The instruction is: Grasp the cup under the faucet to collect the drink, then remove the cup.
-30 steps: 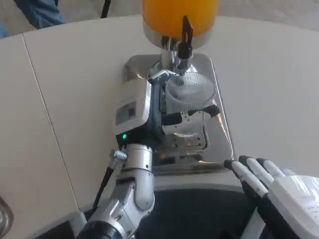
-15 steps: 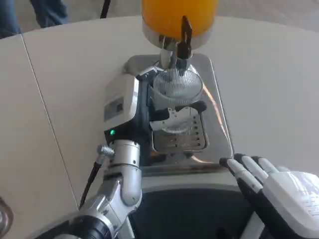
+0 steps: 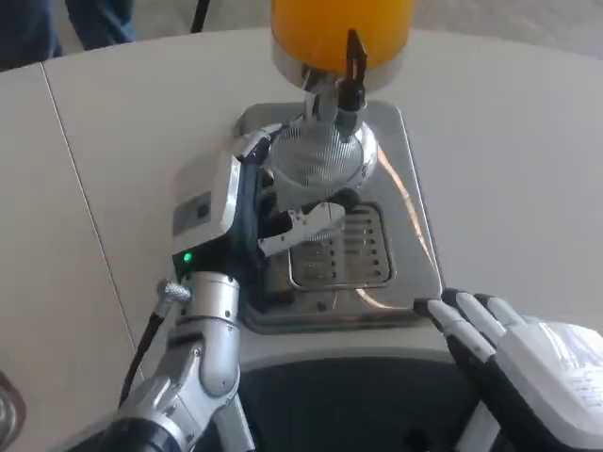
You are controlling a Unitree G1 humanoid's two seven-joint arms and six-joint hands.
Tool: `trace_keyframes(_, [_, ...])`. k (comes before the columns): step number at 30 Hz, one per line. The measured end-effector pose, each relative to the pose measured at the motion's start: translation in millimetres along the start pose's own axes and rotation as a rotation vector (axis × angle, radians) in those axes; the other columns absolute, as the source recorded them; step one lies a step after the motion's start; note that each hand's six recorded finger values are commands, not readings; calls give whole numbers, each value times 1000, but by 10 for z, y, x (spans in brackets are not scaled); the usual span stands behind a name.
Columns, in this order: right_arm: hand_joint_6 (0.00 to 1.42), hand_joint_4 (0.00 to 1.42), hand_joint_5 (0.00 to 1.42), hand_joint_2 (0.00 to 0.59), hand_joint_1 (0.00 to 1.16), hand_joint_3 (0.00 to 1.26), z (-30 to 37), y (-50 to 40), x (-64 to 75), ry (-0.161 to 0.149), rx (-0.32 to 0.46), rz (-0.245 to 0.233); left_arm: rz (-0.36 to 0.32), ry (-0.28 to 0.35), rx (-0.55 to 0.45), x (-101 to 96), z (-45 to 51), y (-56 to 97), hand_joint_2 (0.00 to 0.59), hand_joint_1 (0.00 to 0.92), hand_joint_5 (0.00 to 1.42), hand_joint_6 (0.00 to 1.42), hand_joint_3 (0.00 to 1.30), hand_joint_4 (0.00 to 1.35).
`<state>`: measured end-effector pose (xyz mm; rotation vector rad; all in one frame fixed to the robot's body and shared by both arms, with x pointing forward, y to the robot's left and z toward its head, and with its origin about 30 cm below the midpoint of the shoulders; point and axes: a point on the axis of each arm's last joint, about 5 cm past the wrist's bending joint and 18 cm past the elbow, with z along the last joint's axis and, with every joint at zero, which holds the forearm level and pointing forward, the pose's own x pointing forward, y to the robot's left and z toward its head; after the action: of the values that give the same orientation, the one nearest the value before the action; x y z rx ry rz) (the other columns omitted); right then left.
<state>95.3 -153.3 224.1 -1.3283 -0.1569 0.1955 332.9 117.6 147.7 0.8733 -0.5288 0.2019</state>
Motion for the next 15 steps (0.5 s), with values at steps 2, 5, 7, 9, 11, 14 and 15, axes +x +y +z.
trace_keyframes(2, [91, 0, 0, 396, 596, 64, 1, 3, -2, 0, 1, -5, -11, -7, -5, -10, -18, 17, 48, 243, 413, 728, 316, 146])
trace_keyframes(5, [106, 0, 0, 397, 605, 64, 0, 11, -9, 3, 3, -12, -19, -31, -20, -8, -32, 59, 50, 230, 399, 702, 308, 134])
trace_keyframes(7, [119, 0, 0, 397, 610, 64, -2, 16, -14, 6, 4, -17, -19, -50, -29, -10, -42, 89, 50, 227, 397, 698, 308, 134])
trace_keyframes(9, [132, 0, 0, 397, 613, 64, -4, 19, -17, 9, 7, -20, -23, -58, -33, -13, -49, 104, 51, 224, 396, 698, 308, 133])
trace_keyframes(11, [145, 0, 0, 397, 615, 57, -9, 21, -20, 17, 13, -24, -26, -77, -39, -10, -59, 138, 52, 219, 396, 713, 308, 133])
trace_keyframes(14, [159, 0, 0, 397, 617, 48, -18, 21, -22, 25, 22, -34, -30, -83, -50, -12, -75, 169, 53, 216, 407, 743, 308, 133])
trace_keyframes(15, [162, 0, 0, 398, 618, 46, -27, 19, -24, 31, 24, -44, -35, -92, -56, -33, -95, 187, 57, 216, 414, 754, 308, 139])
